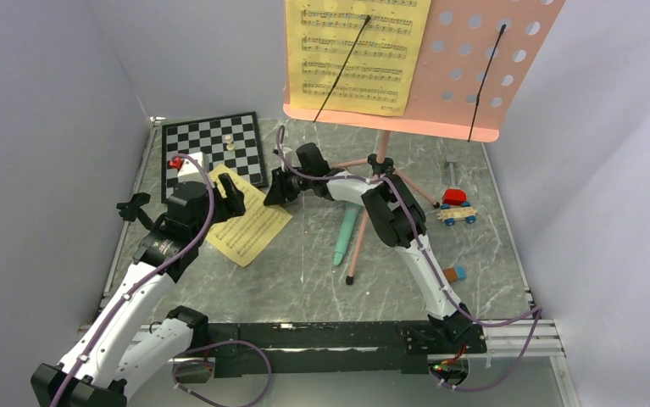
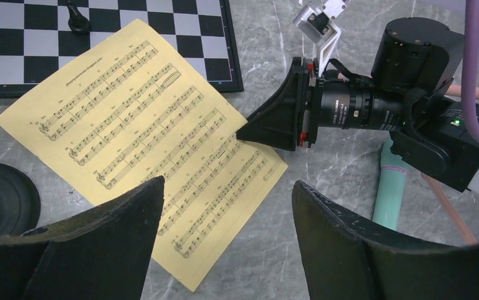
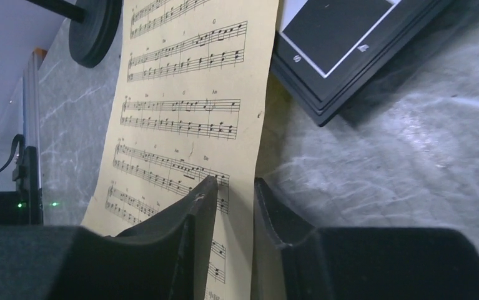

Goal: Set up the instrument practice props

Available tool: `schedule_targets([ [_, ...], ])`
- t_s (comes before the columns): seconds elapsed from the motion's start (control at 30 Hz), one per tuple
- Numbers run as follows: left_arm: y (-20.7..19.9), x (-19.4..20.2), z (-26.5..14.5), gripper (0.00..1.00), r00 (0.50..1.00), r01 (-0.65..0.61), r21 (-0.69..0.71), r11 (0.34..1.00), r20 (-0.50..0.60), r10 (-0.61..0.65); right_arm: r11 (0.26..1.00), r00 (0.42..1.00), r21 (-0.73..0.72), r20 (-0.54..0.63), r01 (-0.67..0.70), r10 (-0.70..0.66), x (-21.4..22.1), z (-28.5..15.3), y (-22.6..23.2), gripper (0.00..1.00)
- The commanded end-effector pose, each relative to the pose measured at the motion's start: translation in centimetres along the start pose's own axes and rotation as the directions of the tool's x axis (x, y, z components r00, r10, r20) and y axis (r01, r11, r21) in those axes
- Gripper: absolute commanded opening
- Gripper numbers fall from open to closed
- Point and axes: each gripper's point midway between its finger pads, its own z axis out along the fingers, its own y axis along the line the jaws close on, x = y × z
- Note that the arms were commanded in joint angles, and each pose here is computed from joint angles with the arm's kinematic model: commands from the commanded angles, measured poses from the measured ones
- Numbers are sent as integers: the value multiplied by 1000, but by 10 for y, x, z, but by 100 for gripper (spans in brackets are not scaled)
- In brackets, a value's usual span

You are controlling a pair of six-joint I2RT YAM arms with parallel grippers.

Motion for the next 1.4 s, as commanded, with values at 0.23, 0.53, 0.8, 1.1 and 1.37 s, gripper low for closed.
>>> schedule_targets([
  [0.23, 0, -9, -3, 80, 999, 18, 5, 1000, 35, -18, 1000, 1000, 1, 14, 20, -20, -7, -5, 22, 0],
  [0.53, 0, -40, -17, 82, 994, -3, -3, 1000, 105, 3, 983, 984, 141, 121, 114, -131, -58, -61, 90, 0],
  [0.8, -13, -50, -21, 82, 992, -7, 65, 998, 126, -1, 922, 975, 372, 137, 111, -173, -39, -140, 136, 0],
  [1.1, -55, -21, 5, 82, 998, 30, 282, 959, 38, -42, 756, 941, 653, 275, -32, -197, 1, -296, 158, 0],
  [1.37, -113, 6, 22, 82, 995, 97, 545, 833, -61, -75, 583, 901, 782, 393, -223, -183, 25, -392, 156, 0],
])
